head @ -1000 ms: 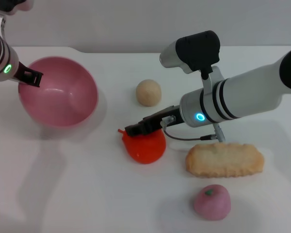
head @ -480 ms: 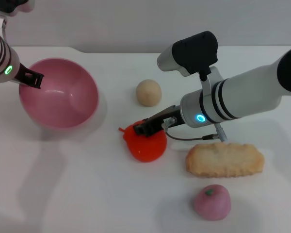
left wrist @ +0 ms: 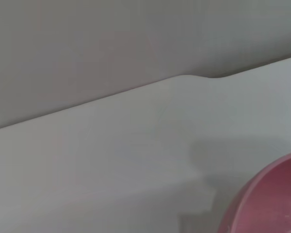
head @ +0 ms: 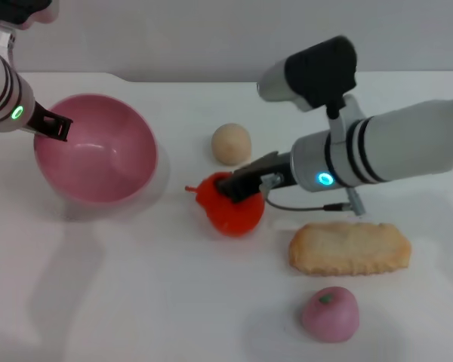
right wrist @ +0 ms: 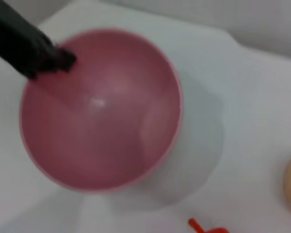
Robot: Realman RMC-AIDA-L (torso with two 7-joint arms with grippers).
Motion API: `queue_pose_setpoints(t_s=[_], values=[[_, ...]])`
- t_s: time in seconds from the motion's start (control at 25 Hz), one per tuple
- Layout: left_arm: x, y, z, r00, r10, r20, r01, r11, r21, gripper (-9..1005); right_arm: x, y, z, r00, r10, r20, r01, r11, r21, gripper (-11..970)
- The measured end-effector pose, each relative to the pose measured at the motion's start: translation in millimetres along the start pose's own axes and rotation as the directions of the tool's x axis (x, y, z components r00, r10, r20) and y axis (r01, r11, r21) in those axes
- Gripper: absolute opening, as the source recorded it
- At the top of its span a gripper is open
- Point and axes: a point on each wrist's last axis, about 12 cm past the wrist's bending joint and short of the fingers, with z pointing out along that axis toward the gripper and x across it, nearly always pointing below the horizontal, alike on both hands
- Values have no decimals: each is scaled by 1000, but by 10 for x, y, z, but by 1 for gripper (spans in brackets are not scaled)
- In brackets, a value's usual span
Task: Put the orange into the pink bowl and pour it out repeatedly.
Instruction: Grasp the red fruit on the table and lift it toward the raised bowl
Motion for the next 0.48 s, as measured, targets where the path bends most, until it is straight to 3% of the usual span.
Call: queue_pose_setpoints(t_s=[0.4,0.48], values=[[13,-42,4,1000,10,-4,-10,1000,12,112,-207,132,-690,988,-75,136,65,995,77,43],[25,-106,6,1000,21,-10,-21,998,54,112,-264,170,-865,980,-101,173,85,991,99,45]])
